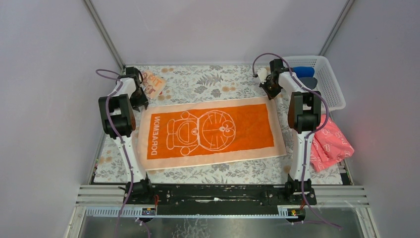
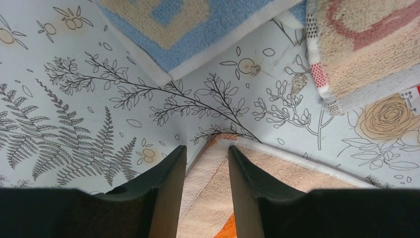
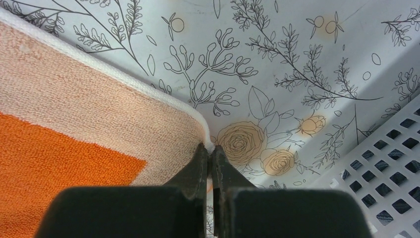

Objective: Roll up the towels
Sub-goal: Pick up the towel at the center of the board.

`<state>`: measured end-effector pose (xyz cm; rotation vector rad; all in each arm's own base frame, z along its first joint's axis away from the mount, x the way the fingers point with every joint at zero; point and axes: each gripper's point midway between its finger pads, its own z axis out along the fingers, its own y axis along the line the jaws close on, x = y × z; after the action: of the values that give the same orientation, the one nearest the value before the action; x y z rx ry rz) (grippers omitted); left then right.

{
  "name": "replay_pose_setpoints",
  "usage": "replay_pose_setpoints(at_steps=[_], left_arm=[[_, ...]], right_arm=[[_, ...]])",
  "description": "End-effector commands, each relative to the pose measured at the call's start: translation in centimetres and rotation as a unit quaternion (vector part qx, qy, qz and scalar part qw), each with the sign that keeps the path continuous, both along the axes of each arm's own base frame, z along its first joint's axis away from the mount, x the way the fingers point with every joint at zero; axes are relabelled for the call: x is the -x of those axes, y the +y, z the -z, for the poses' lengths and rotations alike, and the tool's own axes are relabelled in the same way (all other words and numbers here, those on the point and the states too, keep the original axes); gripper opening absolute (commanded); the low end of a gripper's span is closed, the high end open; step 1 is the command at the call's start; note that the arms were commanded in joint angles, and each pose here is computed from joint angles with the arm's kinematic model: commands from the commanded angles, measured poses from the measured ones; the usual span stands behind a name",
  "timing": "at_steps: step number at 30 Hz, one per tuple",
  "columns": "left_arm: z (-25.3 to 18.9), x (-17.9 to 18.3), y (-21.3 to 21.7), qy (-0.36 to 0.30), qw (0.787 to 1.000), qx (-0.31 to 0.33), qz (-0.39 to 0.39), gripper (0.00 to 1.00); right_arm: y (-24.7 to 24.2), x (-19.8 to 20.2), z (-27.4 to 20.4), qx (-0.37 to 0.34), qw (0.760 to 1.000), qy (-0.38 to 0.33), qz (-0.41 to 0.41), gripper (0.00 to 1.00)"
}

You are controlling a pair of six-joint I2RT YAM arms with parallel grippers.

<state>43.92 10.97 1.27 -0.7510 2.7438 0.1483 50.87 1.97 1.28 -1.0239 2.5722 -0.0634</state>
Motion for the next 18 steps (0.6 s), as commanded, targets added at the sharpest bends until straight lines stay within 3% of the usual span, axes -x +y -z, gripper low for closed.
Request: replay_pose_setpoints(at_steps=[1, 6, 12, 14, 18], left_arm=[[3.4, 1.1, -1.0, 0.040, 0.998, 0.043, 0.019, 0.36], [5.2, 2.0, -1.6, 0.066, 0.996, 0.060, 0.024, 0.29], [6.3, 2.5, -1.8, 0.079, 0.994, 0.075, 0.030, 0.11], [5.7, 2.0, -1.7, 0.069, 0.994, 0.077, 0.030, 0.01], [2.5, 0.0, -0.7, 0.023, 0.998, 0.058, 0.030, 0.00]], right_arm=[[-1.3, 0.9, -0.2, 0.020, 1.000, 0.010, 0.009, 0.00], [-1.1, 0.9, -0.5, 0.016, 1.000, 0.007, 0.010, 0.00], [-0.8, 0.8, -0.7, 0.008, 1.000, 0.003, 0.011, 0.00], [-0.7, 0.5, -0.9, 0.006, 1.000, -0.001, 0.012, 0.00], [-0.9, -0.7, -2.5, 0.009, 0.999, -0.025, 0.024, 0.00]])
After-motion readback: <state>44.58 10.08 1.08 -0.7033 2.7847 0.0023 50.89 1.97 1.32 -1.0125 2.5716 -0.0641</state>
